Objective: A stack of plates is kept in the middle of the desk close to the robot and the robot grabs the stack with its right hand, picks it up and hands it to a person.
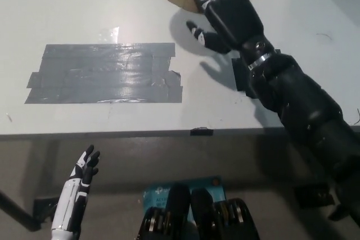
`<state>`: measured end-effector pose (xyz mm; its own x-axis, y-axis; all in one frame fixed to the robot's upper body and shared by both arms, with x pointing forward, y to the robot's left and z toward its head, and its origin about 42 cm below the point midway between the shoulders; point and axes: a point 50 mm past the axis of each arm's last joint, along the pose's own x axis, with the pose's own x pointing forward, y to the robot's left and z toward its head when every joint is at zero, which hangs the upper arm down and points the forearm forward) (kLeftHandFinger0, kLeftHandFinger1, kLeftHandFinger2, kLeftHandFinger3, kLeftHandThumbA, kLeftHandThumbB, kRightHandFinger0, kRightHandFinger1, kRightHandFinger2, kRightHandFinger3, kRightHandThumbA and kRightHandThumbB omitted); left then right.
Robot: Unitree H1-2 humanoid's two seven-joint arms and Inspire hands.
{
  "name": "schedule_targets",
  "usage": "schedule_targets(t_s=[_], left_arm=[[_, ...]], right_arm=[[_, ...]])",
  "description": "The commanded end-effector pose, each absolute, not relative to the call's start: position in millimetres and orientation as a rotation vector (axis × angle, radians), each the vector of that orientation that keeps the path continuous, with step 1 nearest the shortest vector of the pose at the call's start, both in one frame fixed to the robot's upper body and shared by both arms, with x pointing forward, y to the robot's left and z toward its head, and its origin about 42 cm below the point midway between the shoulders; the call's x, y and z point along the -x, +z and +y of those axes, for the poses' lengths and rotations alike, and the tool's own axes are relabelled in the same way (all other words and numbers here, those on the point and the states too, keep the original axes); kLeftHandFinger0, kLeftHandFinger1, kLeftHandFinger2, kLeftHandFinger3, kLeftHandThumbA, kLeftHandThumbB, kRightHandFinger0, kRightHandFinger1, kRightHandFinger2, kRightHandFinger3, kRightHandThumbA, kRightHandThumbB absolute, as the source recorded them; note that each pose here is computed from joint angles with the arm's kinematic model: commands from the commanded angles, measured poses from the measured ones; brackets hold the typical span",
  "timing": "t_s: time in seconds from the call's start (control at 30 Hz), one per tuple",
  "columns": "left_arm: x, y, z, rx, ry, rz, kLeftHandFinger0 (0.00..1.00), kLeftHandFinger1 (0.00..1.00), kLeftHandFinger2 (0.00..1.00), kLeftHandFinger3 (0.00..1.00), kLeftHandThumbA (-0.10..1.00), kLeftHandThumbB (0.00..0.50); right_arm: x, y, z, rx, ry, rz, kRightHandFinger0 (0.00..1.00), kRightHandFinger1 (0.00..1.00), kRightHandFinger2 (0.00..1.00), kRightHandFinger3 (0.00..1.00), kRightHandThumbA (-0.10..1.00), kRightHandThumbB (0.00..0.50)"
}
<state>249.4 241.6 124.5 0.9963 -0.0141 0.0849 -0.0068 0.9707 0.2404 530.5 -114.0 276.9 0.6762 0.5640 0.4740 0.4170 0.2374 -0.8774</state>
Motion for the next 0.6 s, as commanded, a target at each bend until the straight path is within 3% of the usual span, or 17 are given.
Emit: schedule_targets(t_s=[0.0,0.27,0.4,0.57], left_arm=[[-254.6,142.3,242.7,-0.267,-0.018,-0.169,1.00,1.00,1.00,1.00,1.00,0.000],[-257.7,142.6,243.0,-0.265,-0.019,-0.168,1.00,1.00,1.00,1.00,1.00,0.000],[-257.0,141.5,242.1,-0.271,-0.020,-0.167,1.00,1.00,1.00,1.00,1.00,0.000],[-257.1,141.4,242.1,-0.274,-0.021,-0.165,1.00,1.00,1.00,1.00,1.00,0.000]], right_arm=[[-511.2,328.4,-98.3,1.211,0.330,-0.745,1.00,1.00,1.00,1.00,0.78,0.500],[-443.1,356.4,-129.4,1.063,0.317,-0.887,1.00,1.00,1.00,1.00,0.92,0.500],[-388.5,368.3,-156.7,0.969,0.311,-0.966,1.00,1.00,1.00,1.00,0.85,0.500],[-315.1,365.4,-188.7,0.864,0.286,-1.030,1.00,1.00,1.00,1.00,0.83,0.495]])
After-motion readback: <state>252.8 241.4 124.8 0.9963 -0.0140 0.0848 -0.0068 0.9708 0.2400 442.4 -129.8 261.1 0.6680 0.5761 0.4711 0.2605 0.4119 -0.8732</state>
